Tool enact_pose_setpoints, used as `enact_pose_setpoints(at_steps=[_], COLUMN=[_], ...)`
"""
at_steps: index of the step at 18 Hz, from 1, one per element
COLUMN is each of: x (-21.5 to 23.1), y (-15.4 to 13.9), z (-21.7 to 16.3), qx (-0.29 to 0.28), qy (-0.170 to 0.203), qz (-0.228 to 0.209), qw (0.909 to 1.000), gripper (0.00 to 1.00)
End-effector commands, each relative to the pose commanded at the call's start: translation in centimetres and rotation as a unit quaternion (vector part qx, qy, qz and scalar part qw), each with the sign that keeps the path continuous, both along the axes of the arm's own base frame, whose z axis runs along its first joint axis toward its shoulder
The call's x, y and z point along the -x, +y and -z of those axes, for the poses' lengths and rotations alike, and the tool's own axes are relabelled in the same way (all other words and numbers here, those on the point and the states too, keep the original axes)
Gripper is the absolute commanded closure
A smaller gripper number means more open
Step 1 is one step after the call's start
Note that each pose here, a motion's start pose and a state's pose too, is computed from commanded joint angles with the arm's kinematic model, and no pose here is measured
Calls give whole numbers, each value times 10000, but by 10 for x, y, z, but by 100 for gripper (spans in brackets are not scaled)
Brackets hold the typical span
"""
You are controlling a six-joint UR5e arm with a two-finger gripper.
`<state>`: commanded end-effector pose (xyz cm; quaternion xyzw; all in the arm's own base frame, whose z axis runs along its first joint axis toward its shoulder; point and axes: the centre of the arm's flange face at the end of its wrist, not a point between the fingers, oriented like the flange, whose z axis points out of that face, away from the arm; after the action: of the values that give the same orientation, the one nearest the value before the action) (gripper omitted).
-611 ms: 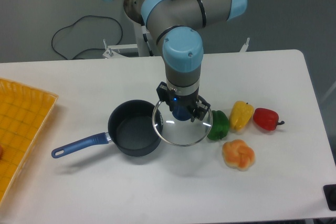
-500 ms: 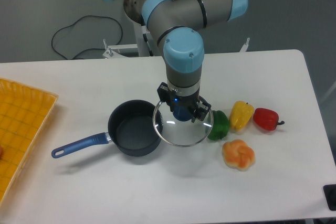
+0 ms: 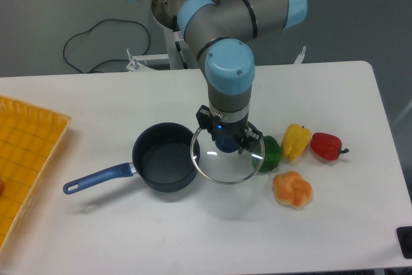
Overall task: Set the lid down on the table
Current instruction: 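Carry the glass lid by its blue knob away from the saucepan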
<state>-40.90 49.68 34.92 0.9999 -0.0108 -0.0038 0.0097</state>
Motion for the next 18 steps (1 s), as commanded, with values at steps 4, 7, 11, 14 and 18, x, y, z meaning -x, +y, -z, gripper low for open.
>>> enact_pose_setpoints(at_steps=[4,7,11,14,18], x=[7,11,23,28,29], y=[5,7,11,19,24], z=[12,15,24,38,46], qx=[49,59,62,39,4], qy=[-49,-61,-78,-48,-16], qz=[0,-8,-54,-69,-61], qw=[10000,10000,9999,10000,10000], gripper=[40,40,40,40,40])
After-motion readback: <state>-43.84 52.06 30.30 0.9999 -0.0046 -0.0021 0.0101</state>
